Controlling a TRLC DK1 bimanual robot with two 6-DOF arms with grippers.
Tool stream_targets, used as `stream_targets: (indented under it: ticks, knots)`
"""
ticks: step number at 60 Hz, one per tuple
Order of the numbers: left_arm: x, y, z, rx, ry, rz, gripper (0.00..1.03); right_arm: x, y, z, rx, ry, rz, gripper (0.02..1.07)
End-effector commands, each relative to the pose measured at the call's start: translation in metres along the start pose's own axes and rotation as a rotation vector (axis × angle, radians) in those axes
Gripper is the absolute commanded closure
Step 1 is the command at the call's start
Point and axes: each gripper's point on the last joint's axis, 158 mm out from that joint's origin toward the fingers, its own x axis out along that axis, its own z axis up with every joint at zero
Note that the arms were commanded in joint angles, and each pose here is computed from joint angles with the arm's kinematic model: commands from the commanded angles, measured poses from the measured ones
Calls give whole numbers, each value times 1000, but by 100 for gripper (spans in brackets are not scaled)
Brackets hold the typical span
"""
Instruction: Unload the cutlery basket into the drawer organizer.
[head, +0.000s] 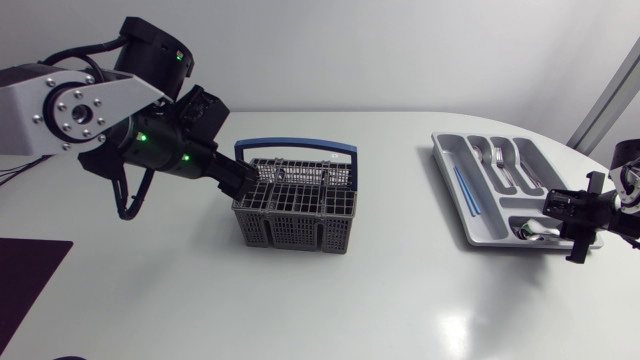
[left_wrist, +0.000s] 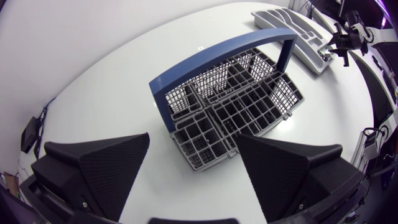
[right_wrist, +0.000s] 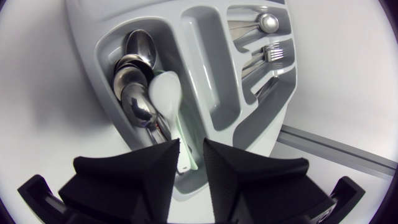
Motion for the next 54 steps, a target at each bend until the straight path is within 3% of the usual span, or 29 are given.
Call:
stream_targets:
  ticks: [1, 3, 8, 33, 39, 54]
  knots:
    - [-1, 4, -10, -20, 15, 8, 5, -1, 10, -1, -34, 8, 13, 40]
    - [-1, 5, -12, -24, 17, 11, 5, -3, 10, -1, -33, 7, 9, 35]
    - [-1, 8, -17, -27, 26, 16, 5, -12, 8, 1, -33, 1, -3, 5]
    - [-8, 38, -36, -105, 31, 72, 5, -88, -5, 84, 164, -247, -52, 6]
    - [-12, 44, -36, -136, -4, 91, 5, -108, -12, 103, 265, -300, -86, 6]
    - [-15, 55, -41, -146, -61, 126, 5, -136, -2, 147, 360, -409, -92, 6]
